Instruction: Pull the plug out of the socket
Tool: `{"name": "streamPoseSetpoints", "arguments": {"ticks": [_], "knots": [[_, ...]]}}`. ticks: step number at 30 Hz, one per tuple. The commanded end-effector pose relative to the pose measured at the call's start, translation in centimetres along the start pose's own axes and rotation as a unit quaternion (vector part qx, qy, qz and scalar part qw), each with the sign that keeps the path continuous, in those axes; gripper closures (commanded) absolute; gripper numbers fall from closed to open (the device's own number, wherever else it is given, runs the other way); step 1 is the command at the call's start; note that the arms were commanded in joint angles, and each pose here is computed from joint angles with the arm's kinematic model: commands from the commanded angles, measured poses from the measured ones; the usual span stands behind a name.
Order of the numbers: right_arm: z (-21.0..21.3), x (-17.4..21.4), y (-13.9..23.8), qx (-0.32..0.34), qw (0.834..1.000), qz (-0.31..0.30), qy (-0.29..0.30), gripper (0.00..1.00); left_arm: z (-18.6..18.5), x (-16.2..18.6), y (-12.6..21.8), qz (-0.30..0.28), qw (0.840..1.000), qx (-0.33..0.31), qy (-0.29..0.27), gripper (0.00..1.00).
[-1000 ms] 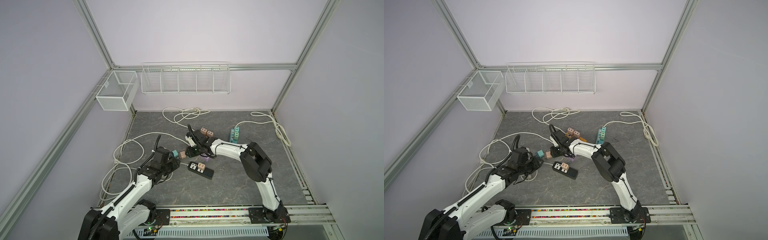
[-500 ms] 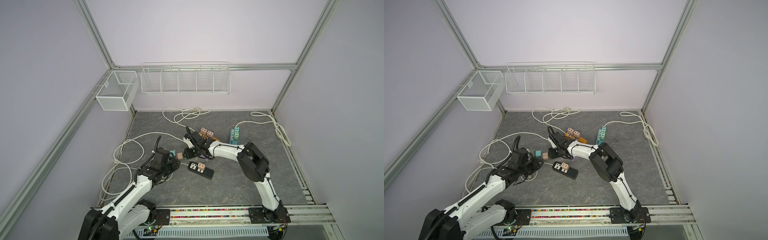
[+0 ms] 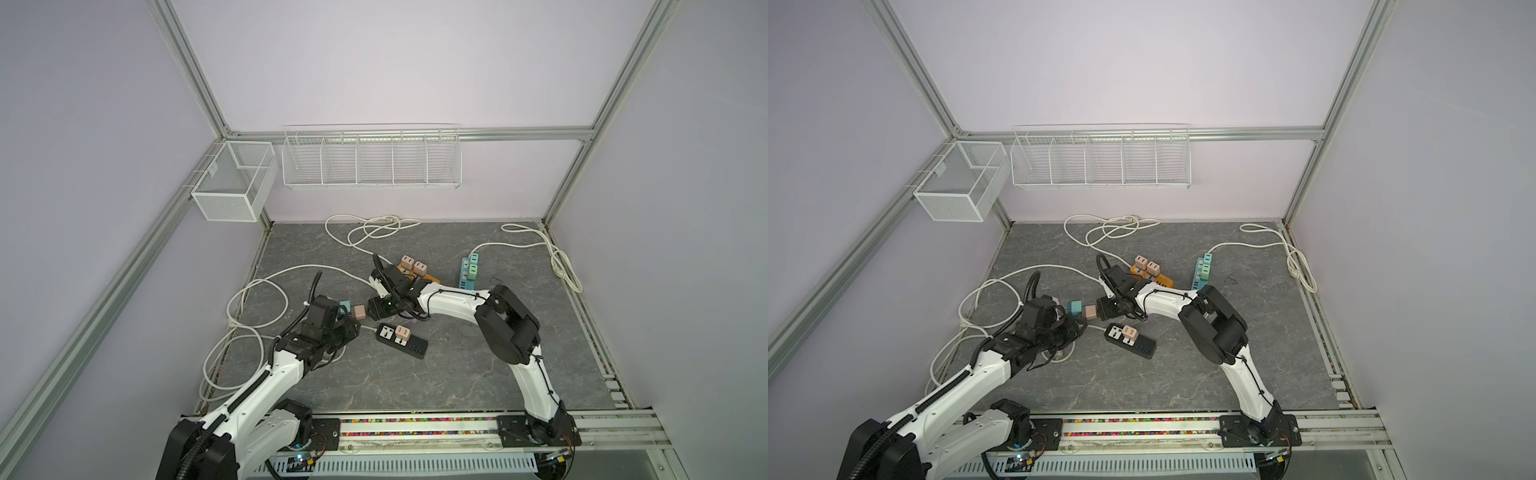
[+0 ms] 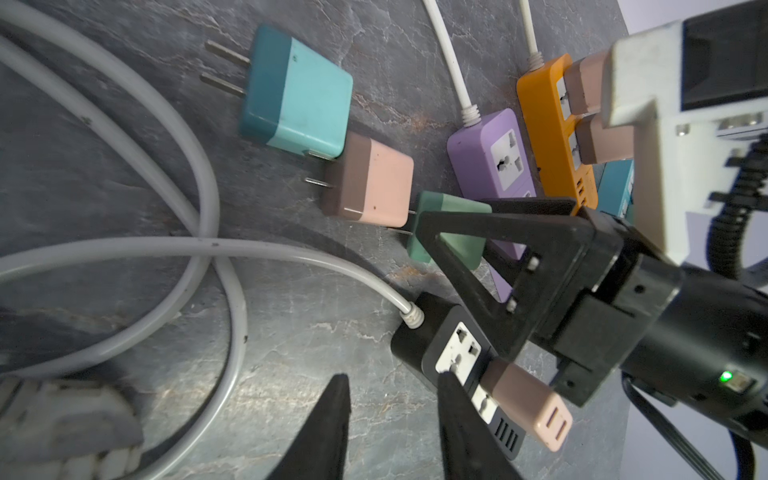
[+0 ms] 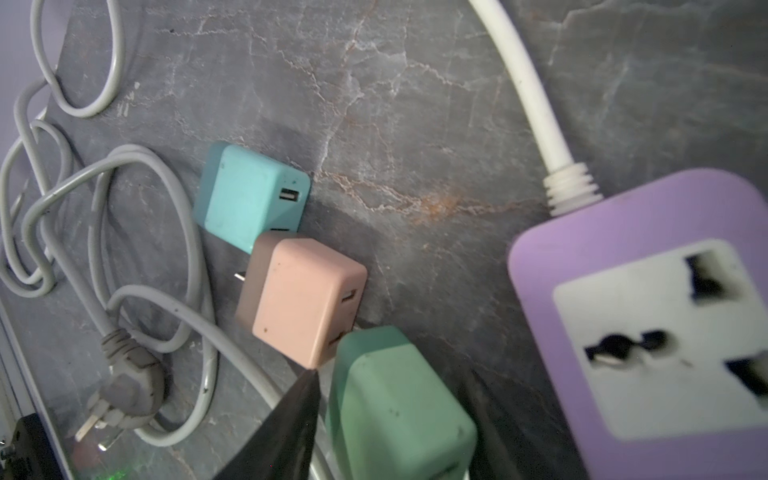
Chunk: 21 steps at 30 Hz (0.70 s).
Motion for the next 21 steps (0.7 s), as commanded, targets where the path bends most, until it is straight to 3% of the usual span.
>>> {"name": "streamPoseSetpoints", "arguments": {"ticks": [1,11,21], "knots": [[0.2,-0.9,2.9,0.009,1.0,-0.019,0.009,0.39,0.0,-0.2,0.0,-0.004,1.0,0.005,0.011,0.63],[0.5,-1.5,6.0,0.014,0.999,-0.026,0.026,0.34,0.2,0.1,0.2,-0.004,1.0,0.01,0.009,0.59],[1.2,-0.8,11.1,0.03,0.996,-0.029,0.083,0.31,0.2,0.8,0.2,0.023,0.999,0.038,0.019,0.53]]}}
Point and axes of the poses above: each gripper's point midway between its finger pads, its own y axis back along the fingers, its own z axis along the line the jaws close on, x = y × z, the point moved 10 cm from there along y, back along the fingers, and after that the axes turned 2 degrees about y, right-handed, at the moved point
